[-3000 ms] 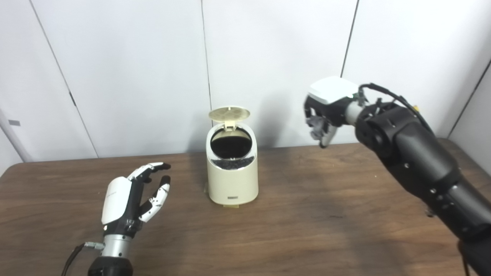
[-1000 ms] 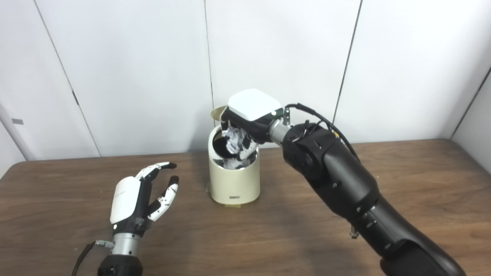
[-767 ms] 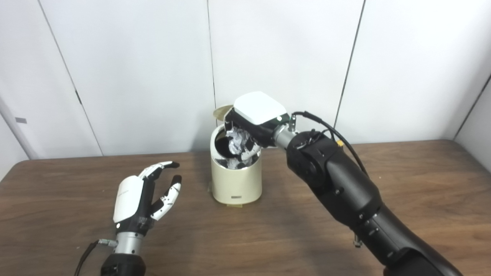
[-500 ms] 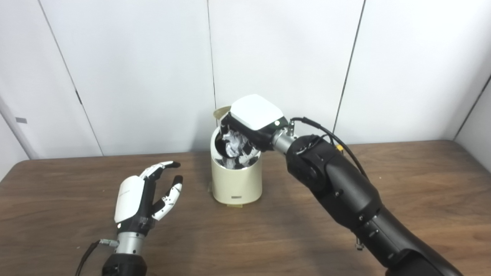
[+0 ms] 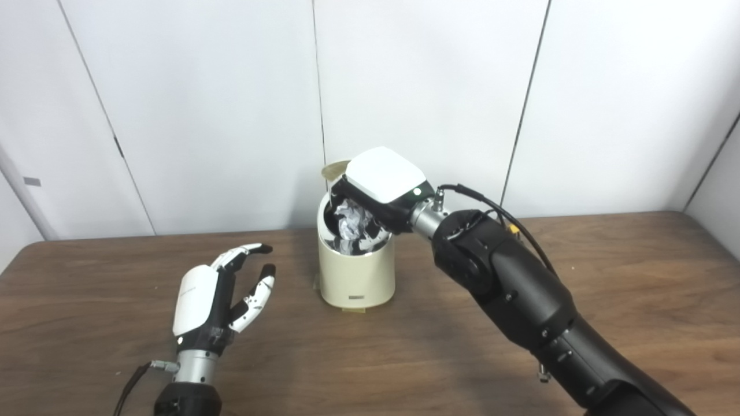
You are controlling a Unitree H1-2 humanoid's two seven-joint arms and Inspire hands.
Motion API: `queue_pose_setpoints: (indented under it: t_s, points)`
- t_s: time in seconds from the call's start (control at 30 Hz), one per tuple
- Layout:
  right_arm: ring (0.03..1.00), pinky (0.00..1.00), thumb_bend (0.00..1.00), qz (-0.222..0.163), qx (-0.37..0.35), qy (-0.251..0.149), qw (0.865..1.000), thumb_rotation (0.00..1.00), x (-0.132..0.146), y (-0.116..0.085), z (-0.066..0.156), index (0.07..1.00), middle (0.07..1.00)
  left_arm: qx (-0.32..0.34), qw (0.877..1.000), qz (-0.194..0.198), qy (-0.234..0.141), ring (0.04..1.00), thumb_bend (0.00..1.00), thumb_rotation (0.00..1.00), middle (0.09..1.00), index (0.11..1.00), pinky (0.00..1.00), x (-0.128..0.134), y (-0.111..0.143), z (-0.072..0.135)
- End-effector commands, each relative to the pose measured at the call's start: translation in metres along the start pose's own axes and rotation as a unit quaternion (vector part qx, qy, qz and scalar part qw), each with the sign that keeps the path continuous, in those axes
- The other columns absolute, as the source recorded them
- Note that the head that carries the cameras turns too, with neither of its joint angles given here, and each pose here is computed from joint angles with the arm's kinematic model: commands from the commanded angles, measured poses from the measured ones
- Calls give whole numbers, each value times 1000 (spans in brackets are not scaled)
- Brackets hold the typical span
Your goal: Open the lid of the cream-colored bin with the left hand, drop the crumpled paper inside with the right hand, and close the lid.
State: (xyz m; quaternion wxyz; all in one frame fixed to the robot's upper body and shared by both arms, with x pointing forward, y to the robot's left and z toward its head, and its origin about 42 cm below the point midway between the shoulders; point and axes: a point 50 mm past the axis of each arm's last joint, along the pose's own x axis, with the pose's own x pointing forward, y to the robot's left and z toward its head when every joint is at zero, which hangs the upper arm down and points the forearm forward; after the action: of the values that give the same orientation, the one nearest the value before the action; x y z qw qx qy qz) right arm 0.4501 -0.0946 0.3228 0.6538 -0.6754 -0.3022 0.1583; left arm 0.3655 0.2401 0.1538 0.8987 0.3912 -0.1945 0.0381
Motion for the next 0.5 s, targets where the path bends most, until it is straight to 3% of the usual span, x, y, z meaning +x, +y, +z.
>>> queue_pose_setpoints:
  t_s: [0.0, 0.3, 0.47]
  points:
    - [670, 538, 905, -33, -25, -2, 999, 3, 4, -21, -7, 659, 741, -3, 999, 28, -41, 801, 344, 753, 780, 754, 723, 17, 15, 15]
    - [745, 579, 930, -28, -34, 12, 999, 0, 3, -21, -5, 730, 822, -4, 999, 26, -41, 804, 356, 762, 784, 761, 732, 17, 15, 14]
    - [809, 664, 951, -33, -38, 12, 999, 0, 3, -23, -5, 754, 850, -2, 999, 26, -44, 798, 350, 752, 776, 761, 725, 17, 15, 14]
